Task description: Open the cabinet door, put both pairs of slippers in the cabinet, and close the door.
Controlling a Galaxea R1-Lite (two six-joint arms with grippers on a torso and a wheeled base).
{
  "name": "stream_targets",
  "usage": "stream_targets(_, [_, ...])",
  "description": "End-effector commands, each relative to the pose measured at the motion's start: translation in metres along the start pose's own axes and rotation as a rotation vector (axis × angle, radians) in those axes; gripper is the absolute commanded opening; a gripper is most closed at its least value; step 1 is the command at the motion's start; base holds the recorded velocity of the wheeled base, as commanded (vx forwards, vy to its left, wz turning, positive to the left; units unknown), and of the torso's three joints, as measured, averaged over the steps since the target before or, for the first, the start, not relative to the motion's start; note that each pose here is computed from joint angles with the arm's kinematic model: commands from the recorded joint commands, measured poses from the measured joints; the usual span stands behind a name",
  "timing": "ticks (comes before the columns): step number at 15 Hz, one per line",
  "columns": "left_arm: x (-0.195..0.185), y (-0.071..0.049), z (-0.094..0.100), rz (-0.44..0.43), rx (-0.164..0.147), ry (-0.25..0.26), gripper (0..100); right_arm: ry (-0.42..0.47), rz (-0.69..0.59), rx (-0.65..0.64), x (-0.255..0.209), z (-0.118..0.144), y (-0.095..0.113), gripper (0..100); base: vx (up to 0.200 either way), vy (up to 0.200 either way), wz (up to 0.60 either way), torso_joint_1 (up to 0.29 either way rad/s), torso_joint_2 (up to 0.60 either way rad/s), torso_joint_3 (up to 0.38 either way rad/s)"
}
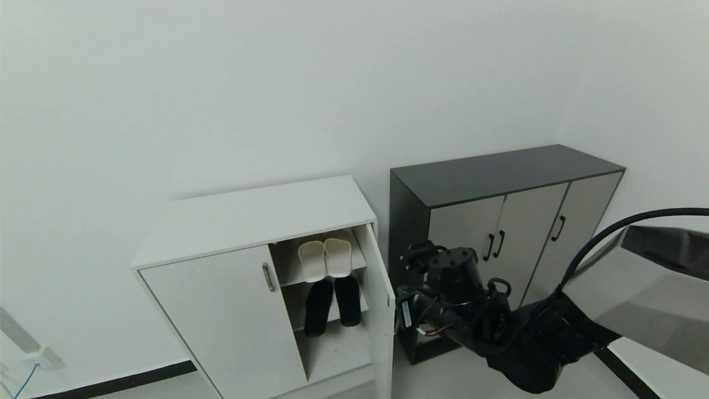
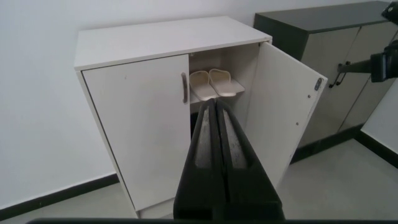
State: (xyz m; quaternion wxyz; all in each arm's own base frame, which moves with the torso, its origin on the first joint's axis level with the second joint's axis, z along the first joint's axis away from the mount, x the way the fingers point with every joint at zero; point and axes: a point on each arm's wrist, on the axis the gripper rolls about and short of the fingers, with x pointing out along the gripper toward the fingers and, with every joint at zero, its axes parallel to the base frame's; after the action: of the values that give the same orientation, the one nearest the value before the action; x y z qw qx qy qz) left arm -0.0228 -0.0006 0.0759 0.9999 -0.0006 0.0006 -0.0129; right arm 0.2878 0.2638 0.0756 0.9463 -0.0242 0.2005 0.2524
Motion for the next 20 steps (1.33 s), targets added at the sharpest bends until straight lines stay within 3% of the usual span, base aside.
stream_targets(1, [0.0, 0.0, 0.0, 0.001, 0.0, 0.0, 0, -0.039, -0.001, 0.004, -0.013, 0.014, -0.003, 0, 0.0, 0.0, 0.6, 0.007, 0.0, 0.007])
stream_targets(6, [0.0, 0.0, 0.0, 0.0, 0.0, 0.0, 0, -0.033, -0.004, 0.004, -0.012, 0.013, -0.006, 0, 0.0, 0.0, 0.6, -0.003, 0.0, 0.002])
stream_targets(12, [0.0, 0.0, 0.0, 0.0, 0.0, 0.0, 0, -0.016, -0.029, -0.002, -0.009, 0.01, -0.017, 0, 0.0, 0.0, 0.0, 0.0, 0.0, 0.0])
stream_targets(20, [0.0, 0.0, 0.0, 0.001, -0.002, 0.0, 0, 0.003, -0.183, -0.054, 0.007, 0.009, -0.074, 0, 0.0, 0.0, 0.0, 0.0, 0.0, 0.0])
